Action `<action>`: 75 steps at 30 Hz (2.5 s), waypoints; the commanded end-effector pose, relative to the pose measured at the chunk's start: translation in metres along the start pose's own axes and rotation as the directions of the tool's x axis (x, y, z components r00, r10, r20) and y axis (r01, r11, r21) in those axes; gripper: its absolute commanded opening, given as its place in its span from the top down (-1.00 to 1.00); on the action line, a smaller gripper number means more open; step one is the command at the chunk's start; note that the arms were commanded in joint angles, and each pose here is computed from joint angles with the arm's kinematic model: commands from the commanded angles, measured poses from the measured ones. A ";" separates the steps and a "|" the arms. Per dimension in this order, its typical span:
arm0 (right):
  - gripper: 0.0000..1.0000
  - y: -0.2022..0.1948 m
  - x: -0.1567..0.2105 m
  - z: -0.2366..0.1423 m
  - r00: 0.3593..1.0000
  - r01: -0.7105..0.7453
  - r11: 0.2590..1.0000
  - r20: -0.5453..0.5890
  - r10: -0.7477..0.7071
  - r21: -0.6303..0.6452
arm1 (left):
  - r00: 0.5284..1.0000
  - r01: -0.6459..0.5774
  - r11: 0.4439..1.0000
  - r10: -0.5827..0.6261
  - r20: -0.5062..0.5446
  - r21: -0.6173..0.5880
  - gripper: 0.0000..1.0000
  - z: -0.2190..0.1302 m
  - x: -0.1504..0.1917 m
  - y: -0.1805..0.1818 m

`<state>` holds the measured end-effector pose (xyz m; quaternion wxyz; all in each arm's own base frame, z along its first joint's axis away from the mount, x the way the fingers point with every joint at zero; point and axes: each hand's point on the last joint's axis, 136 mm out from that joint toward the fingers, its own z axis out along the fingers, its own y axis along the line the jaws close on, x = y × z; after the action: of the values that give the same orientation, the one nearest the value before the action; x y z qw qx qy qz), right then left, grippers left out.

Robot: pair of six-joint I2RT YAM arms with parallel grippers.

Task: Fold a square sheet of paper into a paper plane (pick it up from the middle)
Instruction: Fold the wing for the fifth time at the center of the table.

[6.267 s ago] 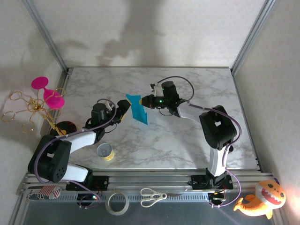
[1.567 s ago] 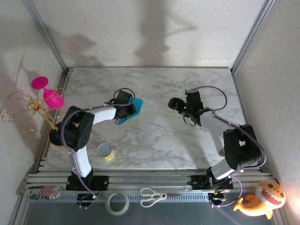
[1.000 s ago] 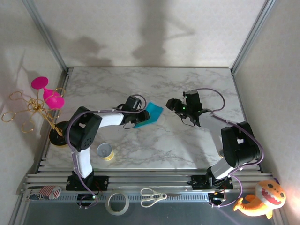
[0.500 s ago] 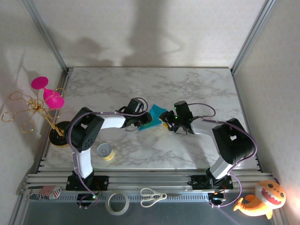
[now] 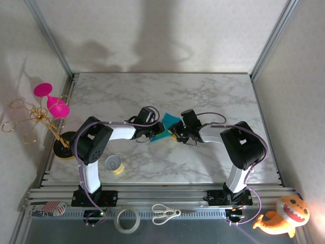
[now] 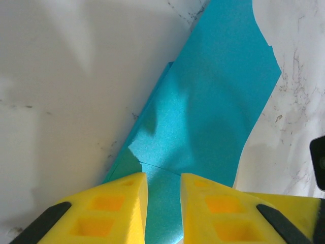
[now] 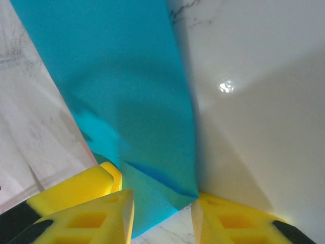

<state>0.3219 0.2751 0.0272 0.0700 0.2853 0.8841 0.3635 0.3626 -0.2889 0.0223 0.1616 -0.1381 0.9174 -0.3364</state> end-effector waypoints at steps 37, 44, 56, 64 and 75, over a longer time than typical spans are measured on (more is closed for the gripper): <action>0.96 0.025 -0.010 -0.008 0.992 0.101 0.992 0.078 -0.096 -0.071 | 0.997 -0.076 0.994 0.074 0.035 0.074 0.29 -0.030 -0.014 -0.023; 0.99 0.027 -0.022 -0.027 0.982 0.145 0.989 0.121 -0.142 -0.014 | 0.888 -0.433 0.901 0.432 0.159 -0.032 -0.06 -0.052 -0.017 -0.028; 0.97 0.025 -0.031 -0.042 0.994 0.069 0.997 0.083 -0.067 -0.029 | 0.484 -0.827 0.533 0.837 0.256 -0.180 -0.29 -0.057 0.023 -0.058; 0.94 0.030 -0.033 -0.048 0.998 0.020 0.998 0.065 -0.016 -0.057 | 0.318 -0.880 0.367 0.927 0.199 -0.302 -0.21 -0.035 0.038 -0.055; 0.91 0.032 -0.032 -0.051 0.999 -0.015 0.998 0.040 0.017 -0.059 | 0.260 -0.873 0.313 0.948 0.185 -0.374 0.07 -0.023 0.037 -0.047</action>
<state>0.3445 0.2430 0.0725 0.1004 0.2916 0.8737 0.3763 0.3216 -0.3234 0.0613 0.4635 0.3411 0.8143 -0.0761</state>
